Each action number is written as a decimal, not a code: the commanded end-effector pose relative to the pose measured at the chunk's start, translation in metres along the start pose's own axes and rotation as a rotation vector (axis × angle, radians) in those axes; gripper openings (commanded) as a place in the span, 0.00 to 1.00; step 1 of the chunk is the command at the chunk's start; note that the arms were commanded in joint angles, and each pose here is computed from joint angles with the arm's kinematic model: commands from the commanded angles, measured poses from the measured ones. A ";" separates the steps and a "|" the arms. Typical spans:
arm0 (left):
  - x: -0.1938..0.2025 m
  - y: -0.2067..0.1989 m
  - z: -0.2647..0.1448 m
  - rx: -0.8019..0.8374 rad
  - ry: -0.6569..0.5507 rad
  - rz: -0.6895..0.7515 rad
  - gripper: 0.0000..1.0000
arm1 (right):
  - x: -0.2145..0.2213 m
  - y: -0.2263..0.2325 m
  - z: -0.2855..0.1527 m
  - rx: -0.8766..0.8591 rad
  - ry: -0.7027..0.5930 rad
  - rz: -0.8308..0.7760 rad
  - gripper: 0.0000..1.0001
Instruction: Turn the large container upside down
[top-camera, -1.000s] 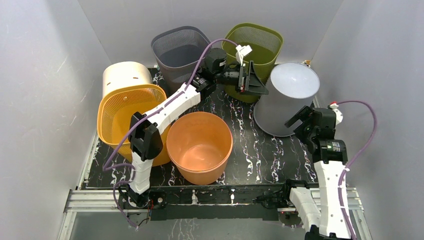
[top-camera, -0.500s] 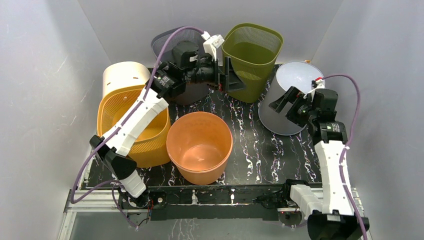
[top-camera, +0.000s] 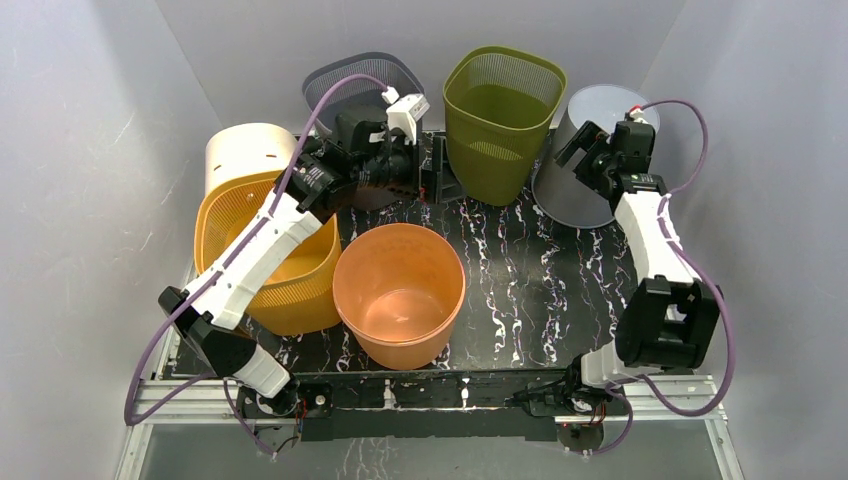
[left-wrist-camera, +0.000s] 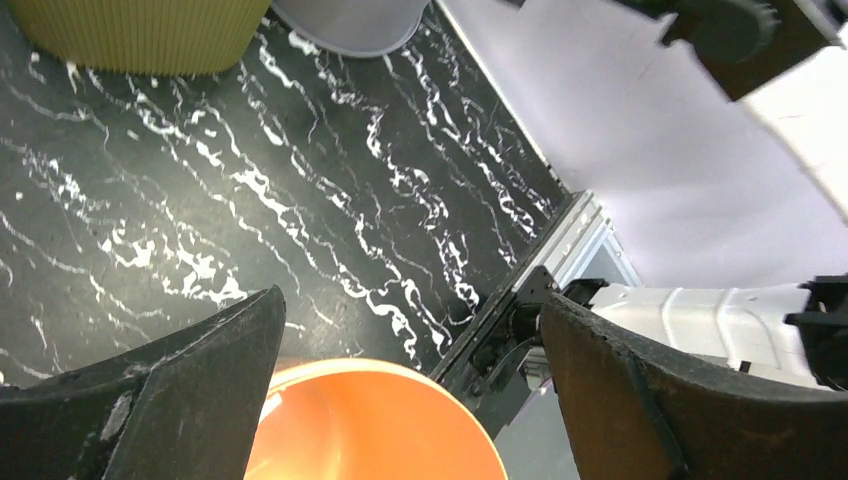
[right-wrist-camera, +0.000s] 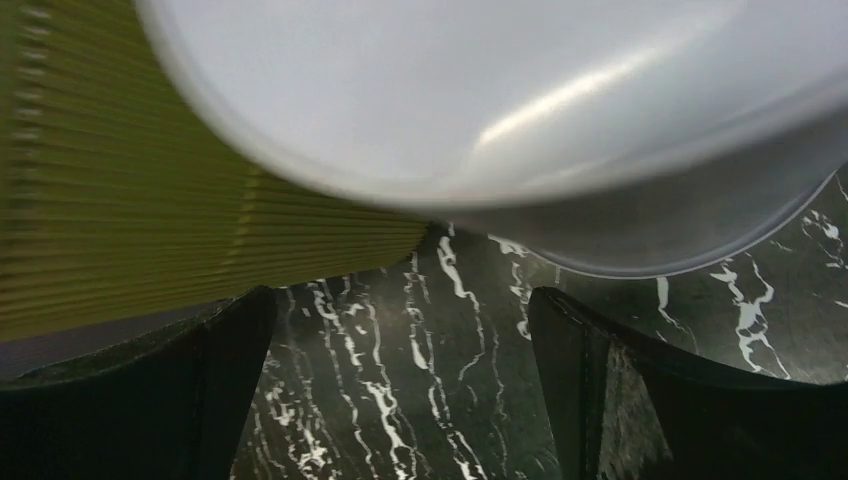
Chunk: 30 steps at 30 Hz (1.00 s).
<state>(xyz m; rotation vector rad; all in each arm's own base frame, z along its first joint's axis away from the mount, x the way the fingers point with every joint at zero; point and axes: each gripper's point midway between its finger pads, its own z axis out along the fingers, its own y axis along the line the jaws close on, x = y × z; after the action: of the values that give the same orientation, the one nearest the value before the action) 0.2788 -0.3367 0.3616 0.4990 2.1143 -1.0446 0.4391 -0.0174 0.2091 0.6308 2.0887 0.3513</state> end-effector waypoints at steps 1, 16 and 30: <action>0.009 0.003 -0.021 -0.043 -0.003 -0.013 0.98 | -0.047 0.059 -0.058 -0.212 -0.146 -0.040 0.98; 0.132 -0.065 -0.047 -0.371 0.308 0.223 0.98 | 0.019 0.065 -0.168 -0.208 -0.016 -0.203 0.98; 0.181 -0.035 -0.023 -0.503 0.277 0.273 0.84 | 0.011 0.047 -0.174 -0.106 -0.080 -0.155 0.98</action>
<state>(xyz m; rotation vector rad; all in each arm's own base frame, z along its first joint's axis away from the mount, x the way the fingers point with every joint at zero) 0.1162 -0.3432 0.2472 0.7379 2.4293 -0.2838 0.3056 0.0334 0.3025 0.4031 2.0774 0.3747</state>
